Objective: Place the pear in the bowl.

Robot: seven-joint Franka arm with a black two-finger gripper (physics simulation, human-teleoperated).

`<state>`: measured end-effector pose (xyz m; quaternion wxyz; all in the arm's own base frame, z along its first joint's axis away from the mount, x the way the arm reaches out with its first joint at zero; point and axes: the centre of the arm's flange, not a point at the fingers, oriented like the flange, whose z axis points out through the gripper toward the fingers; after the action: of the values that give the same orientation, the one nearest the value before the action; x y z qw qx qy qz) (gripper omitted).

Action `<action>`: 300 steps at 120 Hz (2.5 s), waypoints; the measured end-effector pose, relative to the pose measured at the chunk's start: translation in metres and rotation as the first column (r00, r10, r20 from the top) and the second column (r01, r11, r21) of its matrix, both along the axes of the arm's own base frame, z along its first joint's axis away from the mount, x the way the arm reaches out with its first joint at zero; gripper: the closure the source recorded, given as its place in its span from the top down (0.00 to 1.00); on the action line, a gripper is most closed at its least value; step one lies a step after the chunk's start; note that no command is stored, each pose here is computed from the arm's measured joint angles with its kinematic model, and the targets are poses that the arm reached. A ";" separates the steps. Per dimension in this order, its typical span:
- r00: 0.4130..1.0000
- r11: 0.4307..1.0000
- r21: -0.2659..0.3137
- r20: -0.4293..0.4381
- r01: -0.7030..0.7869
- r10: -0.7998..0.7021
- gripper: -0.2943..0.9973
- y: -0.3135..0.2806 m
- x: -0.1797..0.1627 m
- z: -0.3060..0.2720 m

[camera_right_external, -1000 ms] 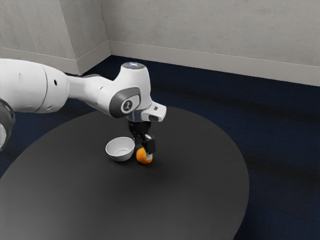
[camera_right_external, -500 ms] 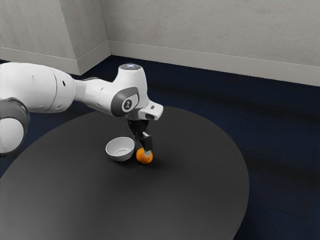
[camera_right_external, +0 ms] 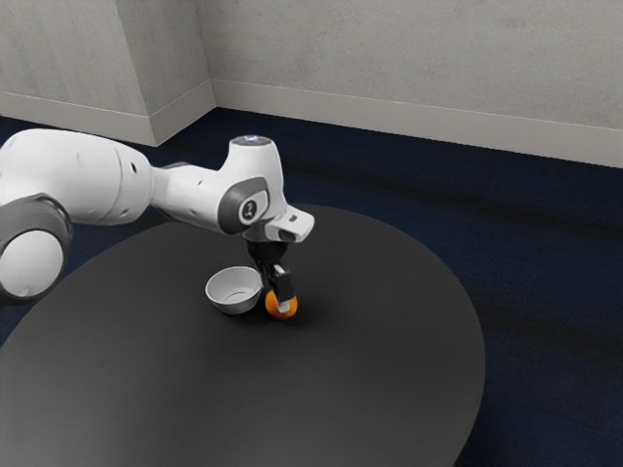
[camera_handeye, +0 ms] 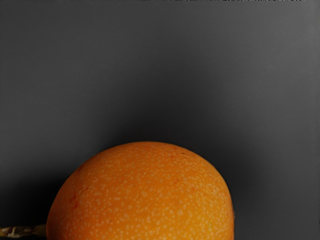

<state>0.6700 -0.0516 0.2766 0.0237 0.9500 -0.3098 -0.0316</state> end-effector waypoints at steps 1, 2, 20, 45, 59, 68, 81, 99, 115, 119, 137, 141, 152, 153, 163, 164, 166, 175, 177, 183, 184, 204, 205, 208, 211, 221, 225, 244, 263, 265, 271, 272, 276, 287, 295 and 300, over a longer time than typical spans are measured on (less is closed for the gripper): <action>1.000 1.000 0.000 0.000 0.001 -0.001 0.77 0.000 0.000 0.000; 1.000 1.000 -0.001 0.000 0.002 -0.002 0.77 0.000 0.000 0.000; 0.999 1.000 -0.006 0.023 0.023 -0.023 0.77 -0.003 0.007 0.009; 0.997 0.997 -0.010 0.026 0.071 -0.071 0.77 -0.003 0.015 -0.001; 0.995 0.995 -0.012 0.020 0.096 -0.096 0.77 -0.003 0.016 -0.006; 0.994 0.994 -0.013 0.019 0.110 -0.110 0.77 -0.003 0.016 -0.008; 0.992 0.992 -0.014 0.018 0.127 -0.126 0.77 -0.003 0.016 -0.009; 0.989 0.989 -0.017 0.009 0.145 -0.145 0.77 -0.003 0.015 -0.017; 0.988 0.987 -0.020 0.001 0.157 -0.157 0.77 -0.003 0.015 -0.022; 0.987 0.987 -0.020 -0.001 0.160 -0.160 0.77 -0.003 0.015 -0.024; 0.985 0.985 -0.021 -0.002 0.170 -0.170 0.77 -0.003 0.015 -0.025; 0.985 0.985 -0.021 -0.002 0.171 -0.171 0.76 -0.003 0.015 -0.026; 0.984 0.984 -0.022 -0.001 0.176 -0.176 0.71 -0.002 0.015 -0.025; 0.984 0.984 -0.022 -0.001 0.176 -0.176 0.71 -0.002 0.015 -0.026; 0.984 0.984 -0.024 -0.001 0.178 -0.178 0.66 -0.002 0.015 -0.026; 0.984 0.984 -0.025 0.000 0.177 -0.178 0.66 -0.002 0.015 -0.026; 0.984 0.984 -0.026 -0.001 0.177 -0.177 0.65 -0.003 0.015 -0.026; 0.985 0.984 -0.030 0.000 0.175 -0.175 0.61 -0.002 0.015 -0.026; 0.985 0.984 -0.031 0.001 0.175 -0.175 0.60 -0.002 0.015 -0.026; 0.985 0.984 -0.031 0.003 0.175 -0.175 0.58 -0.002 0.015 -0.025; 0.985 0.984 -0.031 0.003 0.175 -0.175 0.58 -0.002 0.015 -0.025; 0.985 0.984 -0.030 0.010 0.175 -0.174 0.53 -0.002 0.016 -0.022; 0.985 0.984 -0.029 0.011 0.175 -0.174 0.53 -0.002 0.016 -0.021; 0.985 0.984 -0.029 0.013 0.175 -0.174 0.51 -0.002 0.016 -0.020; 0.984 0.984 -0.027 0.022 0.175 -0.174 0.50 -0.002 0.018 -0.015; 0.984 0.984 -0.023 0.044 0.175 -0.174 0.46 -0.002 0.023 -0.004; 0.984 0.984 -0.021 0.050 0.174 -0.173 0.44 -0.002 0.024 0.000; 0.981 0.985 -0.007 0.095 0.171 -0.170 0.40 -0.001 0.031 0.033; 0.983 0.988 0.006 0.103 0.153 -0.153 0.40 0.012 0.030 0.062; 0.984 0.989 0.008 0.100 0.147 -0.148 0.40 0.016 0.030 0.063; 0.987 0.991 0.015 0.086 0.133 -0.134 0.40 0.026 0.028 0.064; 0.988 0.991 0.016 0.083 0.131 -0.132 0.40 0.028 0.027 0.064; 0.990 0.993 0.021 0.071 0.120 -0.121 0.40 0.035 0.026 0.062; 0.994 0.995 0.031 0.039 0.097 -0.098 0.41 0.052 0.022 0.059; 0.996 0.996 0.037 0.018 0.083 -0.084 0.42 0.063 0.019 0.057; 0.997 0.996 0.041 0.007 0.074 -0.075 0.42 0.071 0.017 0.056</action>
<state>0.6870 0.0189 0.3331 0.0020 0.9382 -0.3443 -0.0349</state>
